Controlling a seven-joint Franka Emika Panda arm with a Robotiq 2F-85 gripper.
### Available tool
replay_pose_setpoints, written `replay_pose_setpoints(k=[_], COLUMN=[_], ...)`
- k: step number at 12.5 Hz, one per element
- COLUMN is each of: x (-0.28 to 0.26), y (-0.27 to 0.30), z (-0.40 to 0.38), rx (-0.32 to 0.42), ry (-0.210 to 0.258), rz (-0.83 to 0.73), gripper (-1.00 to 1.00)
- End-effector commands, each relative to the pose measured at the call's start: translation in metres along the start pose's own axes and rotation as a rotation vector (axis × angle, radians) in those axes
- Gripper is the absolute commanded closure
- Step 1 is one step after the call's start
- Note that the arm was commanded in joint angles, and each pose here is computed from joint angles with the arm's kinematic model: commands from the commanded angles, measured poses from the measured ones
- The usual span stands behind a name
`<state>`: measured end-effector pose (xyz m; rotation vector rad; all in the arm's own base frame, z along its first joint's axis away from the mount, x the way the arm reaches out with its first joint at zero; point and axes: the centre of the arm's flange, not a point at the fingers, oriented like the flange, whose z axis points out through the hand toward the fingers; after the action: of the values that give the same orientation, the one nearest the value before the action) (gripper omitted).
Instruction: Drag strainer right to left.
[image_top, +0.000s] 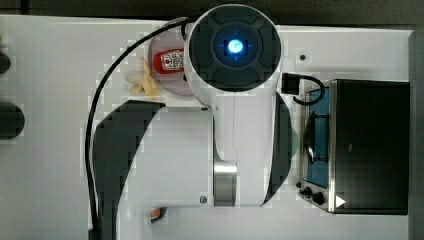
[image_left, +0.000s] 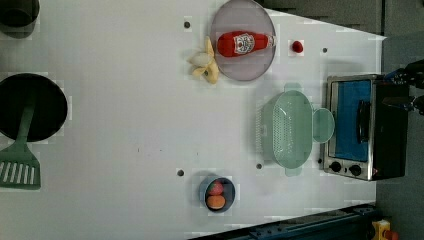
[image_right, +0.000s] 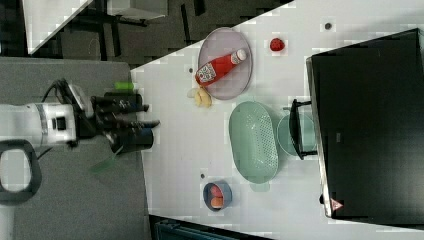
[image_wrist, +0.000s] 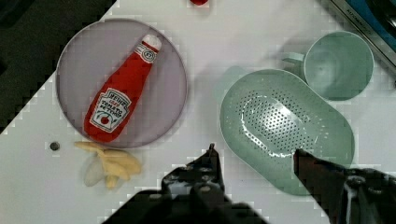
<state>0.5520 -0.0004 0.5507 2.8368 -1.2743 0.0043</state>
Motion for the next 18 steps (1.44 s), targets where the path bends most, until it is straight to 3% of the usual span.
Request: replay_pose_setpoints(k=[1, 4, 9, 14, 18], x=[-0.079, -0.073, -0.053, -0.045, -0.046], y=[0.152, 0.140, 0.095, 0.065, 0.051], z=[-0.091, -0.052, 0.089, 0.236, 0.322], rx=[0.013, -0.034, -0.074, -0.040, -0.019], ry=[-0.009, -0.045, -0.060, -0.020, -0.007], rz=[0.153, 0.145, 0.193, 0.474, 0.569], gripper=[-0.40, -0.99, -1.00, -1.00, -1.00])
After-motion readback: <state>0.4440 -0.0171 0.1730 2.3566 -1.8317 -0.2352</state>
